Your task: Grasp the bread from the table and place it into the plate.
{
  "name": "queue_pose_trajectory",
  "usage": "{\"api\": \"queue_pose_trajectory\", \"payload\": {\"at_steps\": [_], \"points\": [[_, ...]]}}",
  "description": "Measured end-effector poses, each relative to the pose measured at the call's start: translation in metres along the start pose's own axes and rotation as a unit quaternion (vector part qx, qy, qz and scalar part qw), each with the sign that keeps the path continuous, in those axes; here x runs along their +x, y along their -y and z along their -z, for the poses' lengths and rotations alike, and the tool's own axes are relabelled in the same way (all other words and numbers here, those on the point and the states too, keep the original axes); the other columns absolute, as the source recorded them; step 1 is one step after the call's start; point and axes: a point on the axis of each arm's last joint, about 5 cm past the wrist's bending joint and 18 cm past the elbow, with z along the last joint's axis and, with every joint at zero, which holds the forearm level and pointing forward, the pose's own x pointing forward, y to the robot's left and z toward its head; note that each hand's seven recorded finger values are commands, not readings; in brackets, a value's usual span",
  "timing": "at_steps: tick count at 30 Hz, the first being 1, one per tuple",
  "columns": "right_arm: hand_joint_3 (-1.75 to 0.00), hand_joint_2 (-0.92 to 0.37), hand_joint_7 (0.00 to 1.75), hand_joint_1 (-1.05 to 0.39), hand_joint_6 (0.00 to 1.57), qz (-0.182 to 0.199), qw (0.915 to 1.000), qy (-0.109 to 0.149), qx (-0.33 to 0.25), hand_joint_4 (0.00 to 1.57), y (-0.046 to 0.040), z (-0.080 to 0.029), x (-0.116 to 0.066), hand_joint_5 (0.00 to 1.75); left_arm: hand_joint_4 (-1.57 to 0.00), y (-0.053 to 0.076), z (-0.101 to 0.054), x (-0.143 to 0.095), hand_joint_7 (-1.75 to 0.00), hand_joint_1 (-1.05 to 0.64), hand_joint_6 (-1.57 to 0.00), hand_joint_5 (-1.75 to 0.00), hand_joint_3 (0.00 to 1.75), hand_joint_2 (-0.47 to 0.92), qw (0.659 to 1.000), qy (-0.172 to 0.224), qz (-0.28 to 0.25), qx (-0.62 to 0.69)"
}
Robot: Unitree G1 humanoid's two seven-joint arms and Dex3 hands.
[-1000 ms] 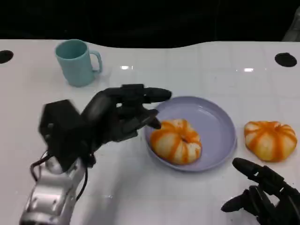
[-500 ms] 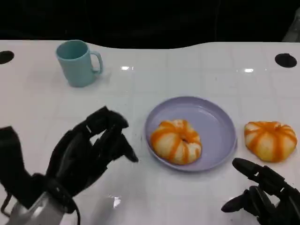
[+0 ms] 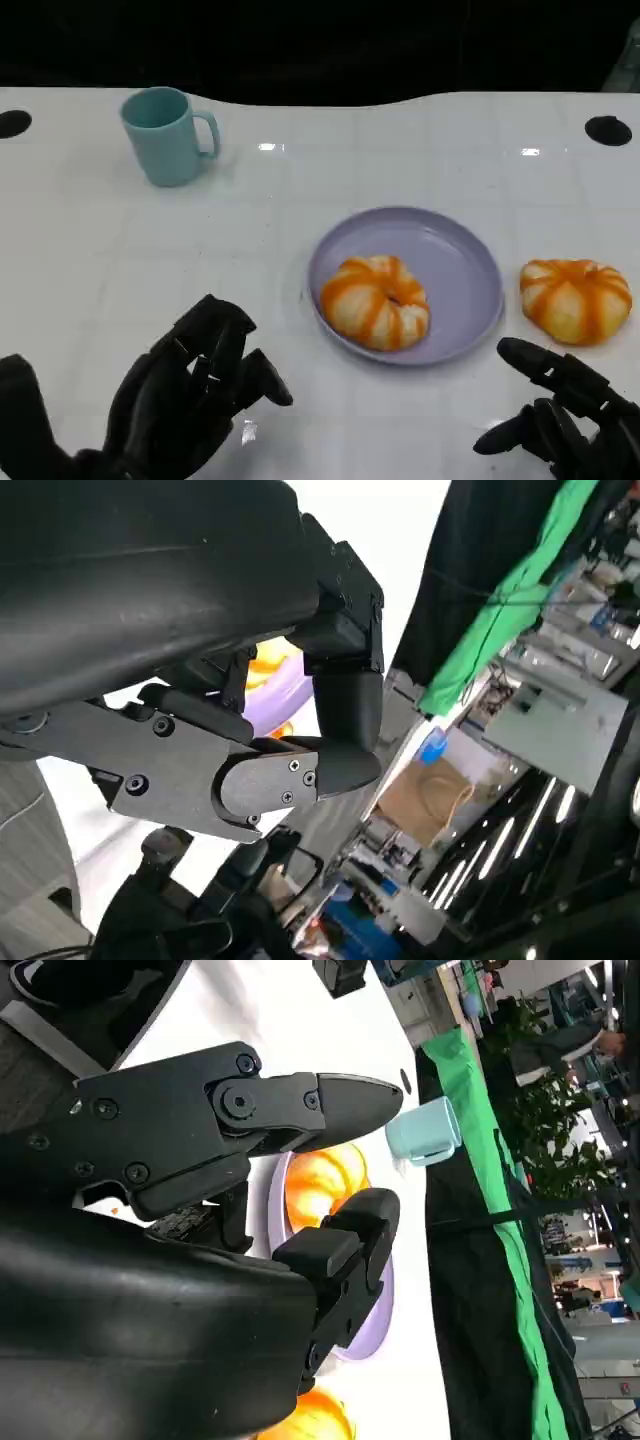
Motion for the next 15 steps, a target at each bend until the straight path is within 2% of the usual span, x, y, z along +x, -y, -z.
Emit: {"api": "queue_pose_trajectory", "payload": {"at_steps": [15], "points": [[-0.33, -0.92, 0.26, -0.74, 0.95, 0.001, 1.0000, -0.003, 0.002, 0.69, 0.0008, 0.0002, -0.0004, 1.11, -0.69, -0.0022, 0.0033, -0.0046, -1.70, -0.52, -0.45, -1.75, 0.51, 0.92, 1.000, 0.004, -0.020, 0.014]]}}
